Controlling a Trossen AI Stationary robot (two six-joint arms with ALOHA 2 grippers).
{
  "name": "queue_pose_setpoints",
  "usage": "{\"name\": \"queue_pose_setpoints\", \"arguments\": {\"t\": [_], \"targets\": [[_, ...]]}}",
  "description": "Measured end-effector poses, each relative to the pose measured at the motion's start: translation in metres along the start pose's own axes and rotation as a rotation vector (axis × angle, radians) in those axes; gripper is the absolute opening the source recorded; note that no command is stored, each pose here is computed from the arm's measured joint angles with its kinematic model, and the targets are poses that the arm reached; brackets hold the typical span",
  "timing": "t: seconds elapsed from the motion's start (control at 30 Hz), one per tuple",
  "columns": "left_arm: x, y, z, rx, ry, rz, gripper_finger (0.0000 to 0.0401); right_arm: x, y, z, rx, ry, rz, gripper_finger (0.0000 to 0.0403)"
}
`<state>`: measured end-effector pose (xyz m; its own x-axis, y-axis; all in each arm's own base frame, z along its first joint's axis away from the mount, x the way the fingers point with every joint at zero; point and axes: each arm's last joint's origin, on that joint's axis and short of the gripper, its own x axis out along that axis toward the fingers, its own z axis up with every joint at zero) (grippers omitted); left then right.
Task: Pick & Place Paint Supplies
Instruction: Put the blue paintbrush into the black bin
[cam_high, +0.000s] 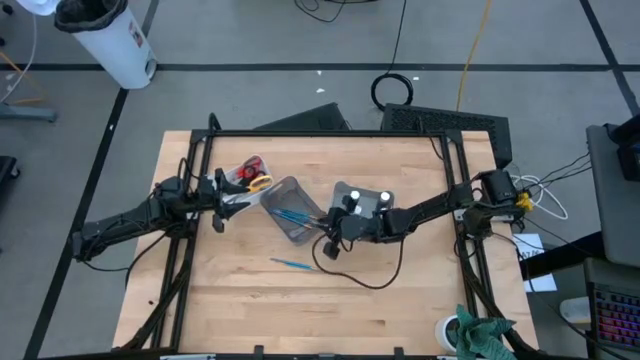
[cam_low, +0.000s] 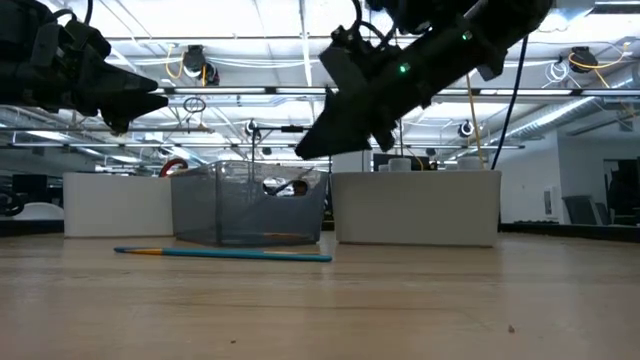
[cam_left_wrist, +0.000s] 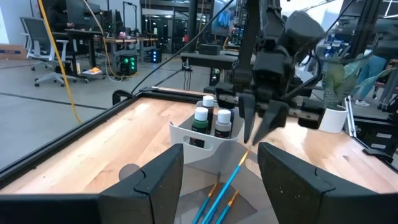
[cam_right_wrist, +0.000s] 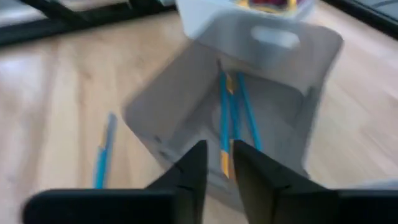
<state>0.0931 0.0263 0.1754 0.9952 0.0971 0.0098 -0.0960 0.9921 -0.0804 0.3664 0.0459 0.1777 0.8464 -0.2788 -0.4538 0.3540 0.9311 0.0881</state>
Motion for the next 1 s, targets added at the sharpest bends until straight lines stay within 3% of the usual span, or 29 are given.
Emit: {"name": "queue_pose_setpoints", "arguments": {"t": [0.23,0.4,0.6,0.8,1.0], "targets": [[0.000,0.000,0.000,0.000,0.000,0.000,0.0214,-0.001,0.005,0.003,0.014,-0.014,0.100,0.0148],[0.000,0.000,0.000,-0.001,-0.001,0.000,0.0214,-0.010,0.023,0.007,0.017,-0.033,0.304,0.0191],[0.000,0.000,0.000,0.000,-0.001,0.000,0.0214,-0.025,0.060,-0.009,-0.059,-0.029,0.468,0.0200],[0.000,0.000,0.000,0.000,-0.001,0.000,0.0214,-0.019,0.093,-0.060,-0.166,0.027,0.406,0.0190],[0.000,0.000,0.000,0.000,0.000,0.000,0.0214,0.002,0.087,-0.090,-0.215,0.204,0.314,0.0169]]}}
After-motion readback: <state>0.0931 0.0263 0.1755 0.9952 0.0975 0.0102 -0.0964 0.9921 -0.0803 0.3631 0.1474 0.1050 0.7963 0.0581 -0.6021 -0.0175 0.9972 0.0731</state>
